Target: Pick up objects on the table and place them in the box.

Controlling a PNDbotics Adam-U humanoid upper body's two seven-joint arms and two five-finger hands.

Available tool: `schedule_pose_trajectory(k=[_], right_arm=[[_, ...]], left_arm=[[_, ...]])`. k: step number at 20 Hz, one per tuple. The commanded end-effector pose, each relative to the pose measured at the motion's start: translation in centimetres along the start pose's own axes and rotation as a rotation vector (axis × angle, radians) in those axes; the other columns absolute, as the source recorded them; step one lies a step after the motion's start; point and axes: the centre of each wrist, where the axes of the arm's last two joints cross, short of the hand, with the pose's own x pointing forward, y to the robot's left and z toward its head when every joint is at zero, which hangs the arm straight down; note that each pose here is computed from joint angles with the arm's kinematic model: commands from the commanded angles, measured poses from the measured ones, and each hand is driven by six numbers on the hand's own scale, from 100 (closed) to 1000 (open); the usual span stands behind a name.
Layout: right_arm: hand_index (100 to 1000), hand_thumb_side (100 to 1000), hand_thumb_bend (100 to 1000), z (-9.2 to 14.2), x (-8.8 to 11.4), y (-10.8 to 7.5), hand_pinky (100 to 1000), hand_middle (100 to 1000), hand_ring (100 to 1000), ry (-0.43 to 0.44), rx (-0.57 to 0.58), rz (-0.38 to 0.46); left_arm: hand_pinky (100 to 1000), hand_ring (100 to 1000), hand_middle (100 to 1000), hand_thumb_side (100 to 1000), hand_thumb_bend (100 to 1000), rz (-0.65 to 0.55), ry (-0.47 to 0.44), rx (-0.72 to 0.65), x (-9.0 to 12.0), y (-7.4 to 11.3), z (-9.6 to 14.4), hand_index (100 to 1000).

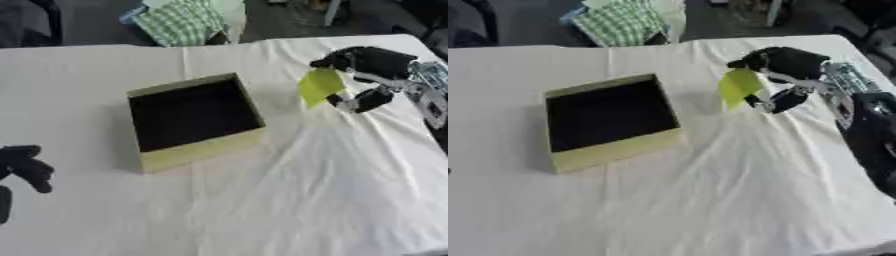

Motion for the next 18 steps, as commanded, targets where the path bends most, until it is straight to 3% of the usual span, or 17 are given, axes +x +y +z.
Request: schedule_pose_trajectory(k=[1,2,3,10,18], right_arm=[[1000,248,100,-1.0,-0.1,-3.7,800,561,846,-0.061,-0.042,0.063],[1000,338,100,-1.7,0.1,-4.3,800,563,847,-0.084,-0.052,0.069],[1000,247,100,-2.4,0.4,-4.7,800,562,847,-0.103,-0.06,0.073],[1000,235,100,-7.4,2.4,-6.6,799,557,845,-0.226,-0.084,0.065],[1000,210,100,-10.7,3.2,-6.1,792,548,841,-0.264,-0.044,0.005]], left_arm=[[604,446,497,809,100,-0.009,-0.026,-0.011,0.5,0.3,-0.3,799],[604,446,497,809,100,-0.007,-0.026,-0.012,0.5,0.2,-0.3,799],[604,446,497,809,100,-0.005,-0.027,-0.013,0.5,0.2,-0.3,799],[603,445,497,806,100,0.014,-0.036,-0.02,0.6,-0.1,-0.4,799],[602,444,496,802,100,0.039,-0.051,-0.018,0.6,-0.3,-0.6,798]])
